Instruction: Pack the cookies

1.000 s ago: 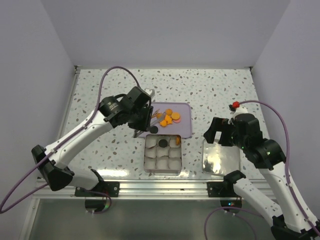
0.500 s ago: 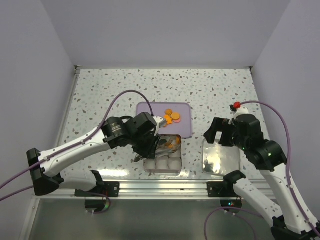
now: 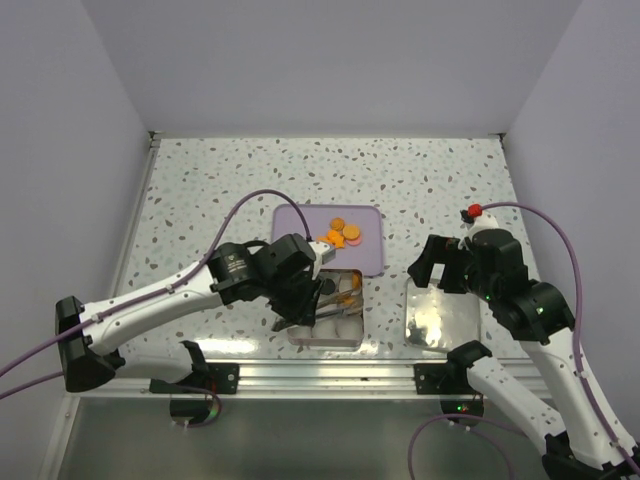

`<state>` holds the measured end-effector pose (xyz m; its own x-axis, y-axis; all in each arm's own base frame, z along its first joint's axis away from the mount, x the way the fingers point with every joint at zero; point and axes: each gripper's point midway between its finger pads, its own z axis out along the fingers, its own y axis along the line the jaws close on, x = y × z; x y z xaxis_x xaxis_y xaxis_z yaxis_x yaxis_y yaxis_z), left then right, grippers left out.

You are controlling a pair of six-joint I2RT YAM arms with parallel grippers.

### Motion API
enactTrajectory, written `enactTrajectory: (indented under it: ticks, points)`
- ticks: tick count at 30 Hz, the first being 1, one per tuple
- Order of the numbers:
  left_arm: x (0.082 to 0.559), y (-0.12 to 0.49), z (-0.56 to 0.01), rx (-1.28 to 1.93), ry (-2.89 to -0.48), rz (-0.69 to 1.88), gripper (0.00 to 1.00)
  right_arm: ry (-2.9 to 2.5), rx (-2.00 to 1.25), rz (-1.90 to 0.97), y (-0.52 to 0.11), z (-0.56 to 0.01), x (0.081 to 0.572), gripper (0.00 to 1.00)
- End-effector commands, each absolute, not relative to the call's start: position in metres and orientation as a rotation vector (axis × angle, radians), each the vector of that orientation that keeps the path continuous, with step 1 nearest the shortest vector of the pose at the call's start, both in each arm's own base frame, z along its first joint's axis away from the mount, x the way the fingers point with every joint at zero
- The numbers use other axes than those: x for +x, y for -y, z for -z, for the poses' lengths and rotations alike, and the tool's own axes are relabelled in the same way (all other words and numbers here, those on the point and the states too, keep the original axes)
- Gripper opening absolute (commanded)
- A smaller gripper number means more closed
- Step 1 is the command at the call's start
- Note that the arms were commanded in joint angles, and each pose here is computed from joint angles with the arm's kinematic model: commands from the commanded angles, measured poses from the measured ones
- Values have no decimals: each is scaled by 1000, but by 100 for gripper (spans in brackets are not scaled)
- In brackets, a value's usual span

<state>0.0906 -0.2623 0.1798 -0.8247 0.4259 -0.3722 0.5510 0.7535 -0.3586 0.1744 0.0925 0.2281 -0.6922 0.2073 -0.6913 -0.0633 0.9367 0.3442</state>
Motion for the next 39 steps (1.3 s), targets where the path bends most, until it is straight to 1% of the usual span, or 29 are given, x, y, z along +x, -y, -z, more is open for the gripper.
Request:
enactTrajectory:
  ticks: [1,11,17,26,34,39]
  points:
    - [95,279,-185,756,-2640,735,28,-2274,106,-457,-95,-232,178,99]
    - [109,281,-173,711,-2658,637,32,-2274,100,-448,-94,-232,178,99]
    - [112,285,-173,715,-2651,632,40,-2277,95,-446,-95,-231,180,99]
    - [114,286,-183,718,-2631,641,48,-2279,92,-446,-96,-230,181,99]
    - [116,286,-187,715,-2622,630,49,-2280,89,-449,-96,-230,181,99]
    - [124,284,-206,691,-2589,601,49,-2280,88,-450,-96,-230,181,99]
